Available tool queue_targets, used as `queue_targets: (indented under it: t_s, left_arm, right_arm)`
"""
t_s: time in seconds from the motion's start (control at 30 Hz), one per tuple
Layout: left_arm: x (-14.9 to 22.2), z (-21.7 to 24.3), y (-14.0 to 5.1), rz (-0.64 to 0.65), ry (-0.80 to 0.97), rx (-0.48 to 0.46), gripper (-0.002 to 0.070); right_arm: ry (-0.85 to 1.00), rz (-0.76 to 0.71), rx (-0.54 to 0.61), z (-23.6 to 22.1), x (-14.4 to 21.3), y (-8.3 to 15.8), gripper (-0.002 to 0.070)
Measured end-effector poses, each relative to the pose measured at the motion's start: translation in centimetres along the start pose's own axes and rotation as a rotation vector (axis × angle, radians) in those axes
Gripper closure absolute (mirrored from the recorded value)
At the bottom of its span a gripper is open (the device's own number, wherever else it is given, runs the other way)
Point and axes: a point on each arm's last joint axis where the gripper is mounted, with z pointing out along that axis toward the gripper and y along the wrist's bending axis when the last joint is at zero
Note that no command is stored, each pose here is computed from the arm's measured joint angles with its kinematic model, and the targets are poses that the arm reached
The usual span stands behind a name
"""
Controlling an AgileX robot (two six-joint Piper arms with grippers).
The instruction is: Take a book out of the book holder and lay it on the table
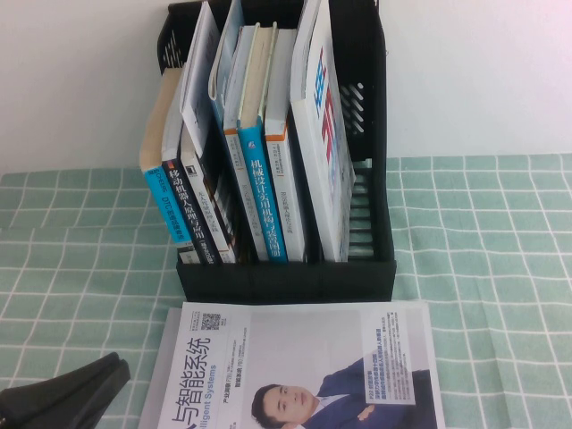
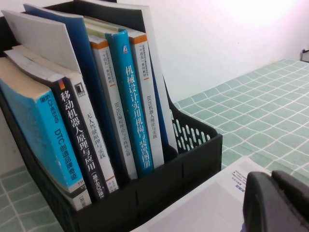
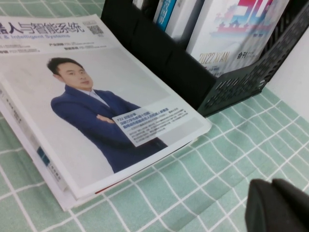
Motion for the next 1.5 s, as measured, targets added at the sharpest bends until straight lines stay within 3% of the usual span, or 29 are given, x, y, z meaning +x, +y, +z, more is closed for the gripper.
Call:
queue_targets:
  t_s: [0.23,0.37,0.7,0.87,1.07,1.5]
  left_arm:
    - [0.4,0.0,-0.1,-0.005,0.003,0.006,0.0677]
    - [1.4,-0.5,0.2,-0.100,0.032,-0.016,0.0677]
    - [2.1,-4.5,1.5,-0.329,-0.109,-0.301,0.0677]
    - [5.3,-3.9,2.2,-0.329,-0.022,-0.436,0.0678]
    - [8.5,-3.5,2.3,-0.334,0.127,-0.461,0.0678]
    - [8.7,-3.6,2.3,-0.281,0.161,-0.458,0.0677]
  right_arm:
    - [0.019,0.007,-0.013,0.4,0.6,0.3,0.0678]
    - [0.022,0.012,-0.019,0.5,0.7,0.4,0.0678]
    - [0.021,0.032,-0.020,0.5,0.7,0.4,0.0678]
    - [0.020,0.036,-0.021,0.5,0.7,0.4,0.0678]
    - [0.020,0.036,-0.021,0.5,0.7,0.4,0.0678]
    - [0.020,0.036,-0.021,0.5,0.7,0.4,0.0678]
